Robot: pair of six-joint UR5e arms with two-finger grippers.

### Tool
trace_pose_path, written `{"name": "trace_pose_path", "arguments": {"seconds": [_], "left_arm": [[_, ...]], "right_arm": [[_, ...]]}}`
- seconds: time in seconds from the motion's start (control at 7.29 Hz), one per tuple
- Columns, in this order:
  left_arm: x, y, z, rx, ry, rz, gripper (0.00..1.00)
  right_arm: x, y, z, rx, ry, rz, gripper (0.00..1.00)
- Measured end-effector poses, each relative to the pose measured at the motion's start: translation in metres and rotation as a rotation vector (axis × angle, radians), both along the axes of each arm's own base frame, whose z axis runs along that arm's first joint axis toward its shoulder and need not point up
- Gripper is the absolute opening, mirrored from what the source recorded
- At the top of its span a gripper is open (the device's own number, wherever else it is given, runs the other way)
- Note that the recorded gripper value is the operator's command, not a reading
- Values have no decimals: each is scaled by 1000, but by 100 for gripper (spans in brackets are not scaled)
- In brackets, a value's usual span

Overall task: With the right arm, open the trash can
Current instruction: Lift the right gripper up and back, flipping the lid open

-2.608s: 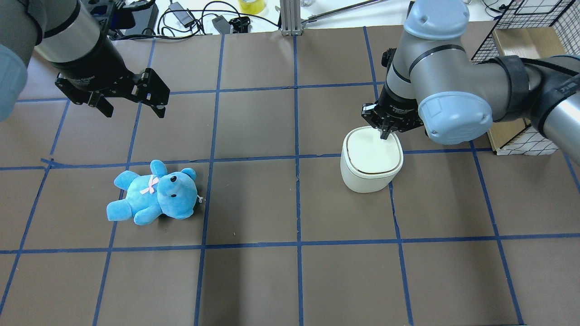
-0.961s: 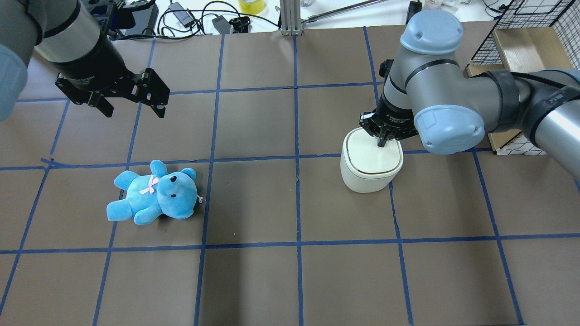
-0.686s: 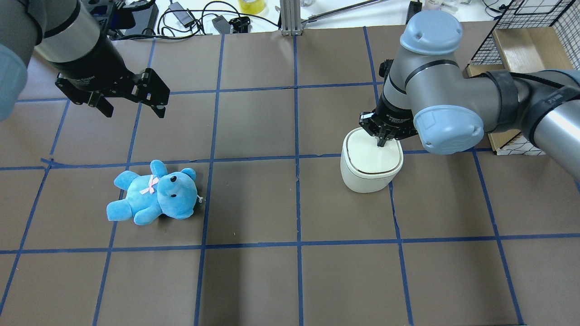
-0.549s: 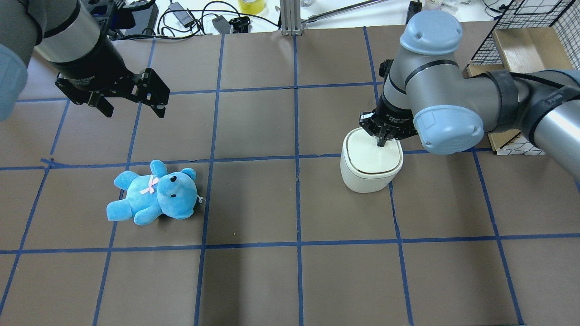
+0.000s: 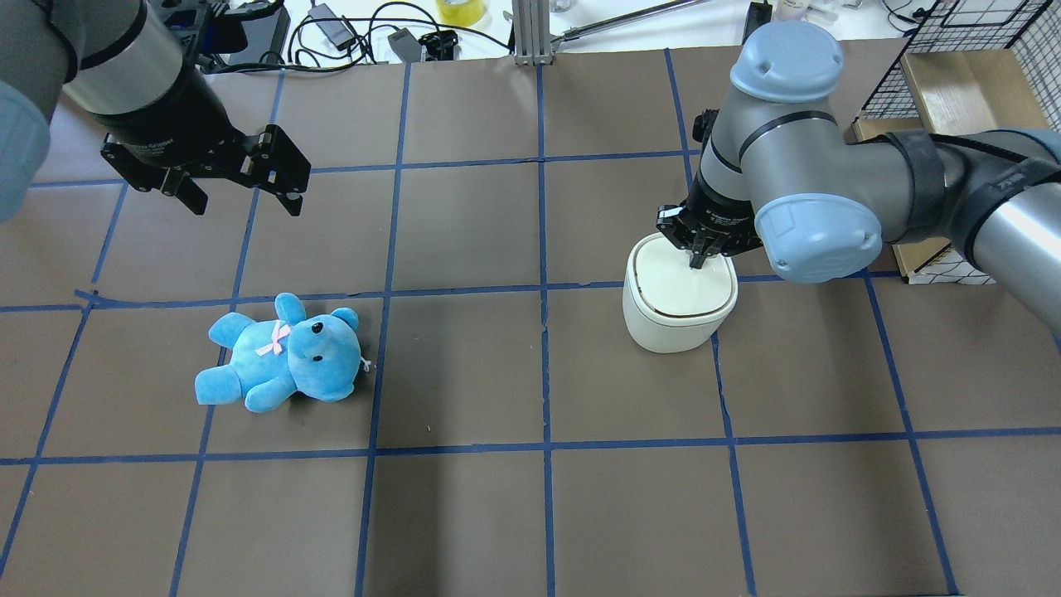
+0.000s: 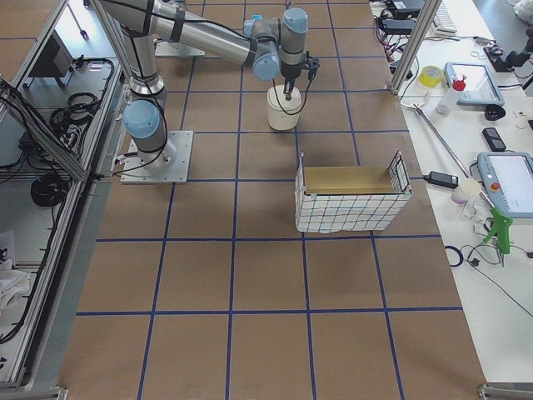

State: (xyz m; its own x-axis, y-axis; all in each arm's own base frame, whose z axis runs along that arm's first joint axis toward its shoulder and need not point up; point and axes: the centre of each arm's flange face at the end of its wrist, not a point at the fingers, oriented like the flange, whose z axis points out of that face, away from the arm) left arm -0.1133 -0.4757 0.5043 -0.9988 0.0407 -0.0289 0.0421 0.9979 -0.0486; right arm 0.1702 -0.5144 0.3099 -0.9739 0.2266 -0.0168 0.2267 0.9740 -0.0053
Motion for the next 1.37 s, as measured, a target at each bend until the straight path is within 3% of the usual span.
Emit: {"name": "trace_pose_path", "arguments": {"seconds": [0.41,1.1,1.24,1.37], "left_arm": [[0,0,0,1,0,0,100],[0,0,0,1,0,0,100],[0,0,0,1,0,0,100],[0,0,0,1,0,-1,100]], "right_arm": [[-4,1,8,-13,30,-5,0],[-7,4,91,94,66,-5,0],[-8,6,109,109,69,-5,18],[-8,7,125,111,71,-4,56]]}}
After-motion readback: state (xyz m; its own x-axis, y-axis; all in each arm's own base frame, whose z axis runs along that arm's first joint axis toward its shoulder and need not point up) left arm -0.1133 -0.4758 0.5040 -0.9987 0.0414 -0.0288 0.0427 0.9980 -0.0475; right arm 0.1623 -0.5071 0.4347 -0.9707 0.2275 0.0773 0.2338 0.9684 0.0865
